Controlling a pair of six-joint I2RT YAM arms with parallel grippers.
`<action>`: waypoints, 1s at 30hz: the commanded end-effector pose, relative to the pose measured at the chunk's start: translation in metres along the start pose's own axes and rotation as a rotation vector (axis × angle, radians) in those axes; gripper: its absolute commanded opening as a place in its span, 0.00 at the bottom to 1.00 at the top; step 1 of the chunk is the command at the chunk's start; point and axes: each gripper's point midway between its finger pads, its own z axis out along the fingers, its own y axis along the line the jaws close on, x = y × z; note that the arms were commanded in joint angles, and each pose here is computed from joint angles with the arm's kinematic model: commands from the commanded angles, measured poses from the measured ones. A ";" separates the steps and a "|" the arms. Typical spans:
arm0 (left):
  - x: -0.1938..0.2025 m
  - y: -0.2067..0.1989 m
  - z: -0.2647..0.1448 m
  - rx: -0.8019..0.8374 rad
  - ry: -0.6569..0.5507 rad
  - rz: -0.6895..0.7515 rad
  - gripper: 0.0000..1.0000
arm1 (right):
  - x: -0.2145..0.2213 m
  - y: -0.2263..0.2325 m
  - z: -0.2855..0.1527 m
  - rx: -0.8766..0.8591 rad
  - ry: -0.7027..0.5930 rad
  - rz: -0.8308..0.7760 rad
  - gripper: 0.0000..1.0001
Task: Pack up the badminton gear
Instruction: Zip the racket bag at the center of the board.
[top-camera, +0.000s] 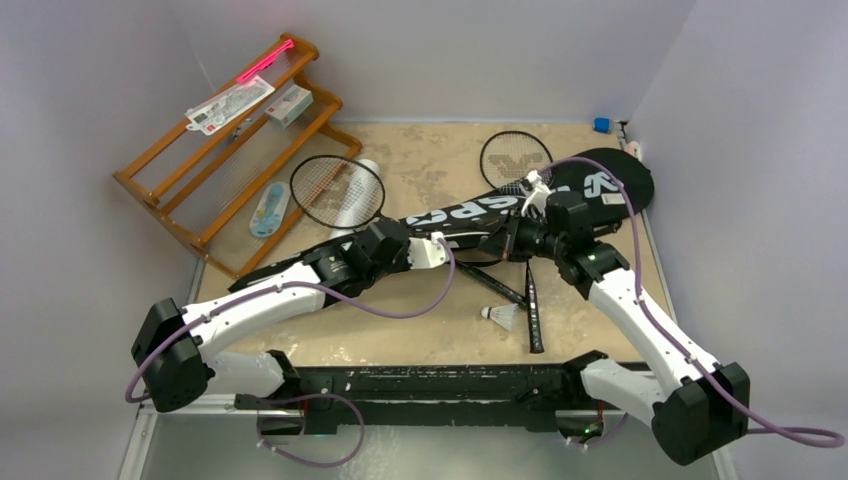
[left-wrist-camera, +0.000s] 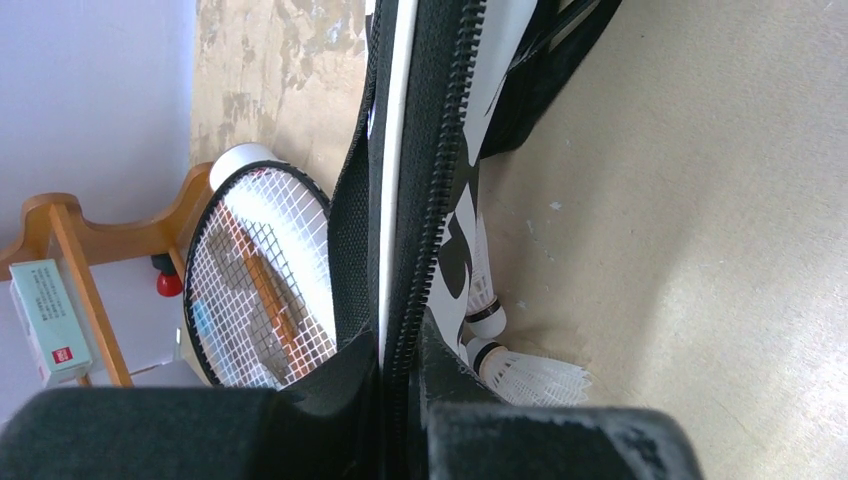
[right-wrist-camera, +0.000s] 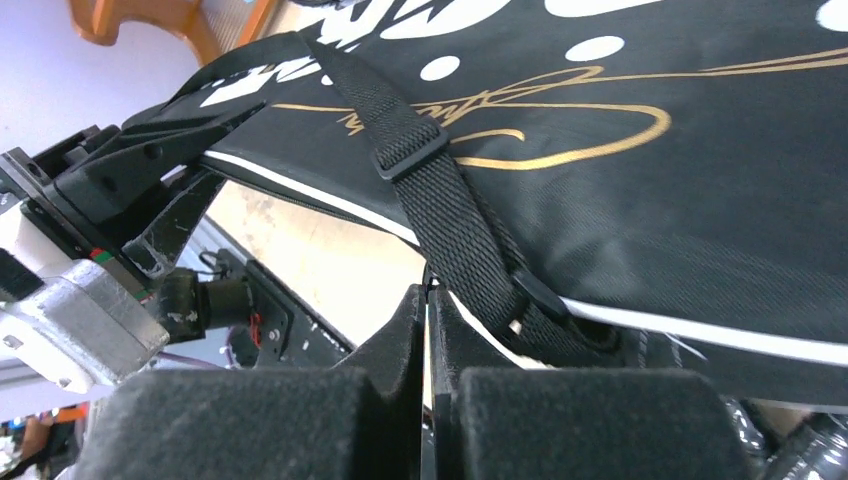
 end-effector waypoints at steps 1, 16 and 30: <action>-0.033 0.007 -0.001 0.004 -0.126 -0.048 0.00 | -0.001 0.037 0.006 -0.138 0.041 -0.050 0.00; -0.052 -0.003 -0.003 0.066 -0.227 -0.072 0.00 | 0.020 0.073 0.040 -0.166 0.113 -0.154 0.00; -0.090 0.006 0.007 0.108 -0.312 -0.090 0.10 | 0.013 0.050 0.047 -0.077 0.113 -0.140 0.00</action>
